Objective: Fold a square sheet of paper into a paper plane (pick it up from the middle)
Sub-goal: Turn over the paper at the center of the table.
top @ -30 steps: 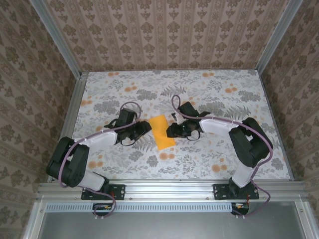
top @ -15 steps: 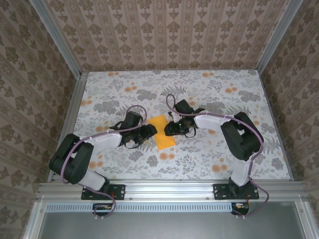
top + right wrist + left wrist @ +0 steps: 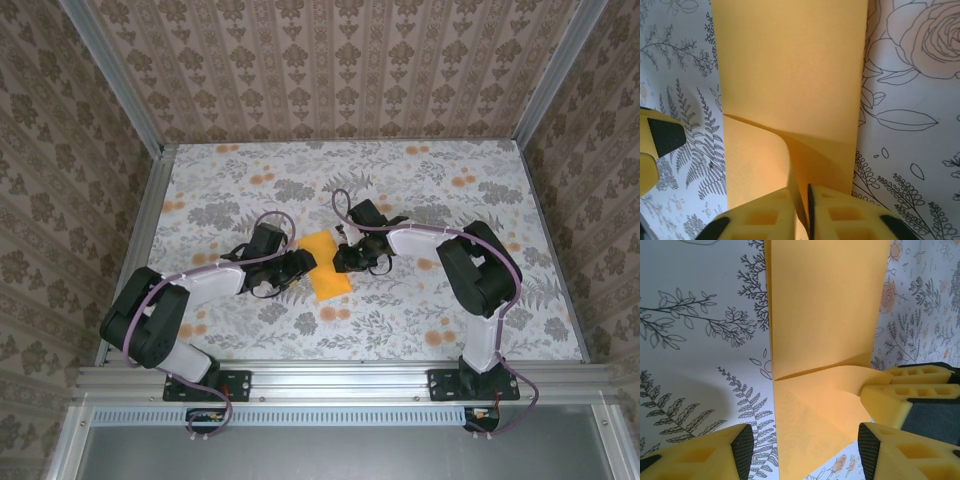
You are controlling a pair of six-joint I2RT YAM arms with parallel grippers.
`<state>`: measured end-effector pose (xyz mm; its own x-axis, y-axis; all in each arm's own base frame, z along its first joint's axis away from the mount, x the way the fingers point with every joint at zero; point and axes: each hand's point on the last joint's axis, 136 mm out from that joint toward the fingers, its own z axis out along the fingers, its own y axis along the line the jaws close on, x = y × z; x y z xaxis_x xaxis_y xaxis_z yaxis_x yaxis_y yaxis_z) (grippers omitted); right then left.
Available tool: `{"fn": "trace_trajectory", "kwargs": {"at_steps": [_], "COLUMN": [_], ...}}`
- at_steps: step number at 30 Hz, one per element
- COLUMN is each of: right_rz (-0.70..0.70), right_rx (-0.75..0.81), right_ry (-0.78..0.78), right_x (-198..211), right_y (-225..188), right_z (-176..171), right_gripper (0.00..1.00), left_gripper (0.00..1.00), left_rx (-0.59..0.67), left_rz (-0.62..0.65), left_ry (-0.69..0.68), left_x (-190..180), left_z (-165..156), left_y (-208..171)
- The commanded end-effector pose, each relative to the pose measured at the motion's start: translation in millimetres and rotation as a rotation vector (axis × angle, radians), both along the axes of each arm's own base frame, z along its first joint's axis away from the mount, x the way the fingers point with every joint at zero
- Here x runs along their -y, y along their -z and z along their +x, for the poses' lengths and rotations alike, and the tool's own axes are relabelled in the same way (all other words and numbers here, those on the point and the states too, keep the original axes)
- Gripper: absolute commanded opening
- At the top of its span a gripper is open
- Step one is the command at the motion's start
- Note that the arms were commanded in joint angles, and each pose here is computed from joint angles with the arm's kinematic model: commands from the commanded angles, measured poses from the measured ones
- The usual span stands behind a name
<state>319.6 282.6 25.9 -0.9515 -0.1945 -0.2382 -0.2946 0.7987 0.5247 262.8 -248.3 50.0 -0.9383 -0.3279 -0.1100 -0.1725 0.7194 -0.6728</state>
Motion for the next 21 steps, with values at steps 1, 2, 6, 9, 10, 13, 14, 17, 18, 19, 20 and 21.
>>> {"fn": "trace_trajectory", "kwargs": {"at_steps": [1,2,6,9,10,13,14,17,18,19,20,21], "right_rz": [0.073,0.102,0.282,0.398,0.427,0.490,0.506,0.549,0.559,0.567,0.569,0.568], "right_rx": [-0.025,-0.027,-0.078,-0.111,-0.119,-0.140,-0.147,-0.177,-0.188,-0.196,-0.200,-0.205], "right_ry": [0.015,0.027,0.102,0.150,0.160,0.195,0.201,0.224,0.227,0.230,0.234,0.237], "right_x": [-8,-9,-14,-17,-18,-19,-20,-22,-23,-23,-23,-23], "right_y": [-7,-11,-34,-53,-59,-72,-74,-79,-79,-79,-79,-78], "right_z": [3,5,12,17,19,22,23,23,23,23,23,23], "right_gripper": [0.12,0.12,0.10,0.09,0.09,0.10,0.10,0.10,0.10,0.10,0.10,0.10], "left_gripper": [0.60,0.60,0.60,0.62,0.63,0.65,0.66,0.66,0.66,0.65,0.64,0.62], "left_rx": [-0.004,-0.002,0.006,0.020,0.024,0.035,0.046,0.078,0.092,0.108,0.117,0.131], "left_rz": [-0.040,-0.050,-0.094,-0.127,-0.137,-0.163,-0.174,-0.201,-0.205,-0.211,-0.213,-0.212], "left_ry": [0.004,0.004,0.008,0.014,0.016,0.013,0.011,0.005,0.005,0.006,0.006,0.006], "left_x": [5,6,10,14,16,18,19,23,24,26,27,28], "left_z": [0,0,0,1,1,2,3,8,10,12,14,16], "left_y": [-3,-4,-8,-14,-15,-19,-21,-28,-30,-33,-34,-36]}}
